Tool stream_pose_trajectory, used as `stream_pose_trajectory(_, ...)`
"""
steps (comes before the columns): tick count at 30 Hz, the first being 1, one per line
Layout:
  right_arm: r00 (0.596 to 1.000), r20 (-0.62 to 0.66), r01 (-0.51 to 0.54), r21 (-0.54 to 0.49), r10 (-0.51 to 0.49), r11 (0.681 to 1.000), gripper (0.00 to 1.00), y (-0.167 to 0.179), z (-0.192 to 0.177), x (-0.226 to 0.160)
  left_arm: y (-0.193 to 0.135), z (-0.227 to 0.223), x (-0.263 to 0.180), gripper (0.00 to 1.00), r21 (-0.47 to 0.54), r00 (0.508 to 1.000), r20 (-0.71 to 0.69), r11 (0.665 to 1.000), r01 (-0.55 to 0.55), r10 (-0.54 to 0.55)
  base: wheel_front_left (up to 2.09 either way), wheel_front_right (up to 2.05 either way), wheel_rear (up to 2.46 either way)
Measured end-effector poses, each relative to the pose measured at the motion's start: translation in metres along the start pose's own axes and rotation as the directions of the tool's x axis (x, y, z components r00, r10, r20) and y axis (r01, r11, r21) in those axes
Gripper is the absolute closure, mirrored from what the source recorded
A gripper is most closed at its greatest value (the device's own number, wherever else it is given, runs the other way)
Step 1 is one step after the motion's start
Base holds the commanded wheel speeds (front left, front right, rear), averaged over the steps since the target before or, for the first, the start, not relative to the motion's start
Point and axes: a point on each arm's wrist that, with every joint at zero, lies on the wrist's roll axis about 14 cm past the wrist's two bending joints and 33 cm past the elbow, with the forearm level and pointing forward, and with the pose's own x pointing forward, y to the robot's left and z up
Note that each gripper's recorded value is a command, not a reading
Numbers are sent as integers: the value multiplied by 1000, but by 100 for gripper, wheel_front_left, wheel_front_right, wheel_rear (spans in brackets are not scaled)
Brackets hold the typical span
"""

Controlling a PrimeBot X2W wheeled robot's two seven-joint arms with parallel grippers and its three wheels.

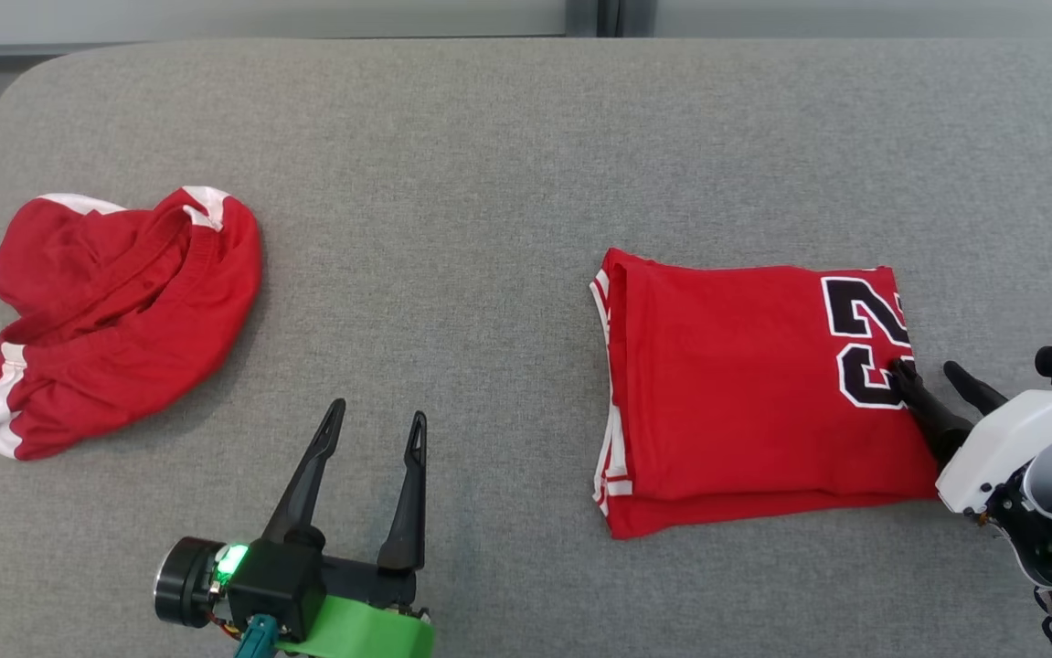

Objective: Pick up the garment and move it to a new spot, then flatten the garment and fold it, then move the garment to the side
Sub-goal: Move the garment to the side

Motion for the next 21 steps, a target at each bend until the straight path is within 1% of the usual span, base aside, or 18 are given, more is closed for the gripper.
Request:
stream_pose_trajectory(1, 1000, -21, -8, 7, 8, 1000, 58, 1, -4, 4, 1, -2, 2, 0, 0, 1000, -4, 1000, -2, 2, 0, 0, 0)
stream_pose_trajectory(2, 999, -40, -17, -1, 17, 1000, 100, 3, -8, 7, 2, -4, 3, 0, 1, 1000, -10, 1000, -4, 4, 0, 0, 0)
stream_pose_trajectory(6, 998, -59, -28, -68, 24, 997, 100, -2, -8, 15, 6, -9, 8, 0, 4, 1000, -25, 1000, -11, 11, 0, 0, 0)
stream_pose_trajectory(9, 999, -32, -4, -142, 0, 990, 100, -16, 5, 22, 6, -15, 13, 0, 2, 999, -37, 1000, -8, 8, 0, 0, 0)
stream_pose_trajectory(10, 1000, -1, 21, -198, -22, 980, 100, -29, 21, 26, 5, -18, 18, 0, 2, 999, -42, 1000, 6, -6, 0, 0, 0)
stream_pose_trajectory(13, 996, 61, 84, -277, -70, 957, 100, -54, 52, 30, 2, -23, 28, 0, 7, 998, -48, 1000, 29, -28, 0, 0, 0)
stream_pose_trajectory(17, 982, 133, 171, -325, -134, 930, 100, -85, 90, 34, -1, -30, 43, 0, 18, 997, -53, 998, 65, -64, 0, 0, 0)
stream_pose_trajectory(21, 957, 183, 280, -359, -227, 890, 100, -124, 122, 32, -7, -43, 61, 0, 39, 989, -67, 991, 131, -128, 0, 0, 0)
